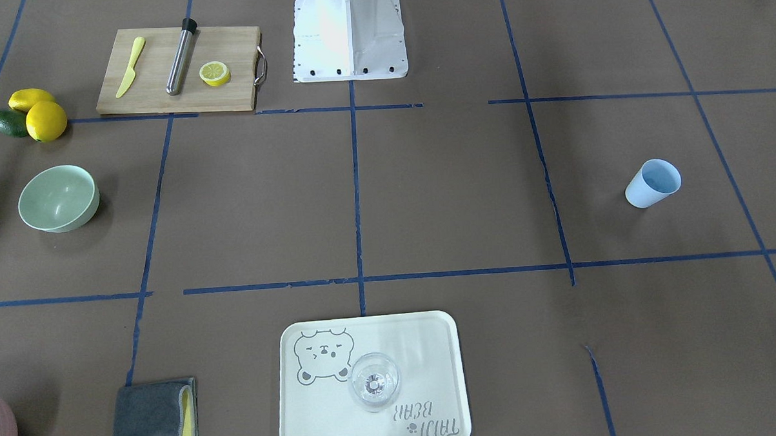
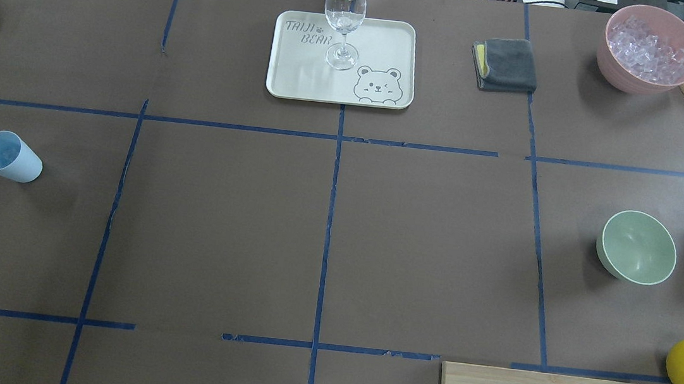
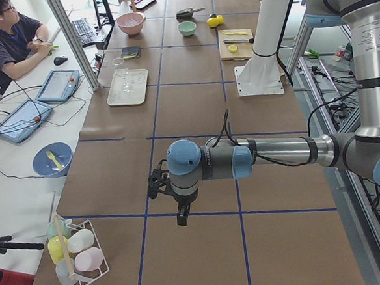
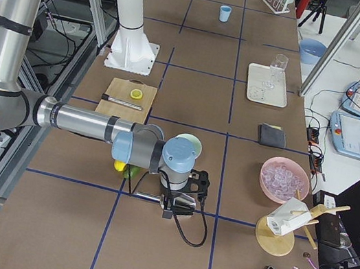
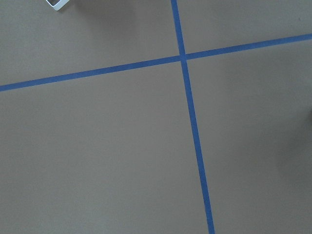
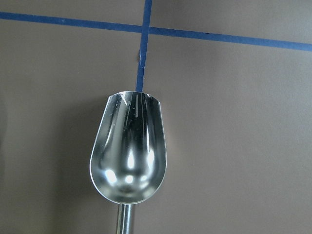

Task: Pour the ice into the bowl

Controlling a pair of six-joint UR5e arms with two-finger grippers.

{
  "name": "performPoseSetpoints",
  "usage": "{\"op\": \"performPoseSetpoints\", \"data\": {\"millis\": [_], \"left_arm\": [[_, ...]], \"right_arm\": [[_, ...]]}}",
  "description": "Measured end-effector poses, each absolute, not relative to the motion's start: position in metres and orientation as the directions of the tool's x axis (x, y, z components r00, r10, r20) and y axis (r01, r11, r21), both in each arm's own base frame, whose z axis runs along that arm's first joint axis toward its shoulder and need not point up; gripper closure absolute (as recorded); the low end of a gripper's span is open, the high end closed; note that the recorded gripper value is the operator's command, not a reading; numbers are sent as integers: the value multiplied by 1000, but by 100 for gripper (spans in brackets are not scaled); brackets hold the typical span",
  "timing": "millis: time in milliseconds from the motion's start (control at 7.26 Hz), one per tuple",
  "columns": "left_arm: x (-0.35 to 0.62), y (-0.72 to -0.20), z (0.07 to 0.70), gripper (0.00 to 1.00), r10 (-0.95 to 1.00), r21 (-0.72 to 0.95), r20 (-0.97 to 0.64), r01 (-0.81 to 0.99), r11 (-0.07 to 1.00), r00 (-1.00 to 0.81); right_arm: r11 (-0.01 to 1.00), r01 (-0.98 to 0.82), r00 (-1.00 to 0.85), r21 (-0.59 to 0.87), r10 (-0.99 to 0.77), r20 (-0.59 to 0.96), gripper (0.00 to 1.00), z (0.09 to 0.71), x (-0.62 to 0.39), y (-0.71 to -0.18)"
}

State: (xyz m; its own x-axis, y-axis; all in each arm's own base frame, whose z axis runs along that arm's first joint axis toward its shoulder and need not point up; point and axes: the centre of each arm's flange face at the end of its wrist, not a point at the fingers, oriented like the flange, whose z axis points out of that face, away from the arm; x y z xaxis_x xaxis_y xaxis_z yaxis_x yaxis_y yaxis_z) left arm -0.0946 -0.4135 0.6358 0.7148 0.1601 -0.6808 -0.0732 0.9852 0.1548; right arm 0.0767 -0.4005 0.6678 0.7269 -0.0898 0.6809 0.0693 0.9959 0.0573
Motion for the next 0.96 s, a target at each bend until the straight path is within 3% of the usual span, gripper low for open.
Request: {"op": "performPoseSetpoints", "data": {"millis": [689,965], "left_arm": [[-95,-415,634,0,166,162,-679,-75,984,715],[-95,-417,626,0,180,182,-678,-75,980,713]], "right_arm": [[994,69,722,80,-105,684,0,658,76,-405],[985,68,715,157,-158,681,0,636,75,-414]]}}
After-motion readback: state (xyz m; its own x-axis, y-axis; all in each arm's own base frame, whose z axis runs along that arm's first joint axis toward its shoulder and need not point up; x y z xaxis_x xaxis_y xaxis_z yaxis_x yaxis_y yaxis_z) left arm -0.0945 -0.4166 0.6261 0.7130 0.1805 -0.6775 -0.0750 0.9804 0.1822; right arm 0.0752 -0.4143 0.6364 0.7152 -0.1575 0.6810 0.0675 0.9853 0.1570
